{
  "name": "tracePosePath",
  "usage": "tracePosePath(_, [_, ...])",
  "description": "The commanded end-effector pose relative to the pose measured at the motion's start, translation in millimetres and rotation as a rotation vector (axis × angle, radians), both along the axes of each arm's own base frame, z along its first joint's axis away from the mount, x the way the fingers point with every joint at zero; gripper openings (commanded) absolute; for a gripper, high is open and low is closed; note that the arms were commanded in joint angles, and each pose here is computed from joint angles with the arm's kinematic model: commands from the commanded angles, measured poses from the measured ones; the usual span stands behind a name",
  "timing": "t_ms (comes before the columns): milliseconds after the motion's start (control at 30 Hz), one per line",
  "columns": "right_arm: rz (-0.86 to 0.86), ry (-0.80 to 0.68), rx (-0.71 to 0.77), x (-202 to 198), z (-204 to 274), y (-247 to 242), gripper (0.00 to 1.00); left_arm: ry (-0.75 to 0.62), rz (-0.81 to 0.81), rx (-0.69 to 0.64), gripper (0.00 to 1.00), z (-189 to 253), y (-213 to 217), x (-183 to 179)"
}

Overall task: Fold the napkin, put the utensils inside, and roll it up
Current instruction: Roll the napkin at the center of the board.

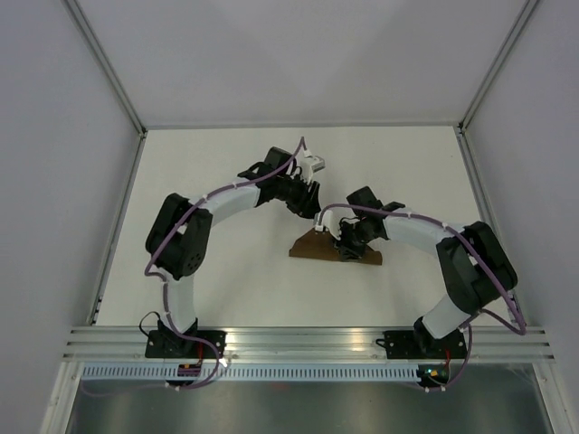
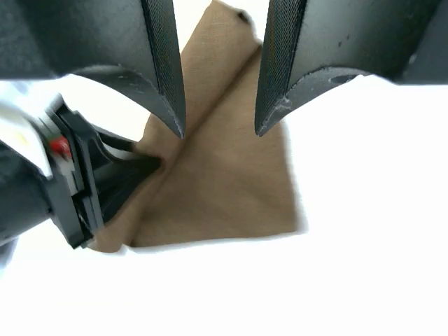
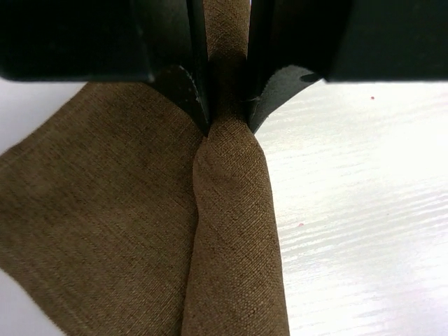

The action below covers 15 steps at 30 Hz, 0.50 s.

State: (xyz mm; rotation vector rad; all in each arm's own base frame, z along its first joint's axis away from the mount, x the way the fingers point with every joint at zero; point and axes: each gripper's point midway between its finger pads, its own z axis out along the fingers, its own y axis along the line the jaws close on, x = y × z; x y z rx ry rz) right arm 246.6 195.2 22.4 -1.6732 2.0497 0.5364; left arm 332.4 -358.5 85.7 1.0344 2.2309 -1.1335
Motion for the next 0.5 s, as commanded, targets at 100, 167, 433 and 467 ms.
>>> tracePosePath(100, [0.060, 0.306, 0.057, -8, 5, -5, 0.19, -0.308, 0.349, -0.123, 0.50, 69, 36, 43])
tracePosePath(167, [0.057, 0.402, 0.040, -11, -5, -13, 0.19, -0.374, 0.373, -0.167, 0.50, 80, 39, 43])
tracePosePath(433, [0.022, 0.593, 0.040, 19, -26, -18, 0.19, -0.706, 0.421, -0.168, 0.55, 80, 55, -4])
tracePosePath(467, [0.018, 0.596, 0.041, 25, -24, -17, 0.19, -0.743, 0.408, -0.138, 0.55, 76, 55, -6])
